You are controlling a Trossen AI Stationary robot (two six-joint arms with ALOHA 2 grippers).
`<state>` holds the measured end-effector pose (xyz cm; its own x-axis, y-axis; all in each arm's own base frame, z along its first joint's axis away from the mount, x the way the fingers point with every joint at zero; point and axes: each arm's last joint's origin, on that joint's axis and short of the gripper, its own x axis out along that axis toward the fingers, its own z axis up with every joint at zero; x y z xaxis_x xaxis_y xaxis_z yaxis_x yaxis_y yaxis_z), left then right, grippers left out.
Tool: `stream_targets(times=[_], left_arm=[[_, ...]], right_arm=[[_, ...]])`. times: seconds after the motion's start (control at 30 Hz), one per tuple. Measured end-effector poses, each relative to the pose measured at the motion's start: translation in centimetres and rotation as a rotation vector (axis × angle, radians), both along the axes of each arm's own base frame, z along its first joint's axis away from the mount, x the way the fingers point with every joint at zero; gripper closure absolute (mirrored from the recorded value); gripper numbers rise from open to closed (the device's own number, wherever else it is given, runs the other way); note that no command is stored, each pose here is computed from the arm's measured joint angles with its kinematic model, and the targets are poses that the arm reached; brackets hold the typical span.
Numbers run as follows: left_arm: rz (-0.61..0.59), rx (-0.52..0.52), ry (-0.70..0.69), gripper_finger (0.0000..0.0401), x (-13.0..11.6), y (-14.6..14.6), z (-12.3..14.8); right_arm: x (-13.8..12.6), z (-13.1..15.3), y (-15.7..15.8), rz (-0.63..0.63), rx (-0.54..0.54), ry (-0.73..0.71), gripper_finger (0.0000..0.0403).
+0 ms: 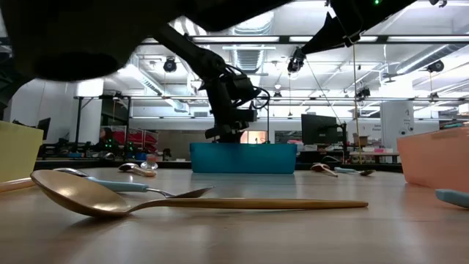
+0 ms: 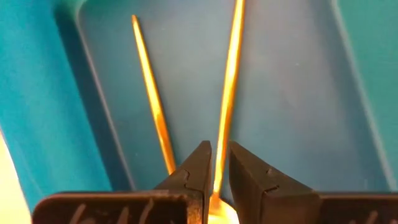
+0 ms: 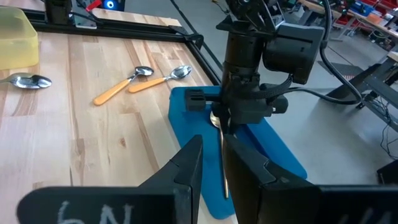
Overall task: Sort silverware by color (type)
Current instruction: Put the blue spoon into the yellow bin
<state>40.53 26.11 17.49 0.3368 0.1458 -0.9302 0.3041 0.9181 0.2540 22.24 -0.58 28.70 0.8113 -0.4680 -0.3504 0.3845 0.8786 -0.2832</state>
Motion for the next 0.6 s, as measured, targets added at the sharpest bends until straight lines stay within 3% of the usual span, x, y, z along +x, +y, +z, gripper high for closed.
stream_targets(times=[0.33, 0.6], left_arm=[[0.156, -0.096, 0.022, 0.0371, -0.1, -0.4, 4.4], [0.385, -0.237, 0.071, 0.0393, -1.3, -1.3, 8.0]], right_arm=[[0.0, 0.0, 0.0, -0.001, -0.002, 0.0, 0.0347], [0.0, 0.0, 0.0, -0.01, 0.017, -0.011, 0.0347]])
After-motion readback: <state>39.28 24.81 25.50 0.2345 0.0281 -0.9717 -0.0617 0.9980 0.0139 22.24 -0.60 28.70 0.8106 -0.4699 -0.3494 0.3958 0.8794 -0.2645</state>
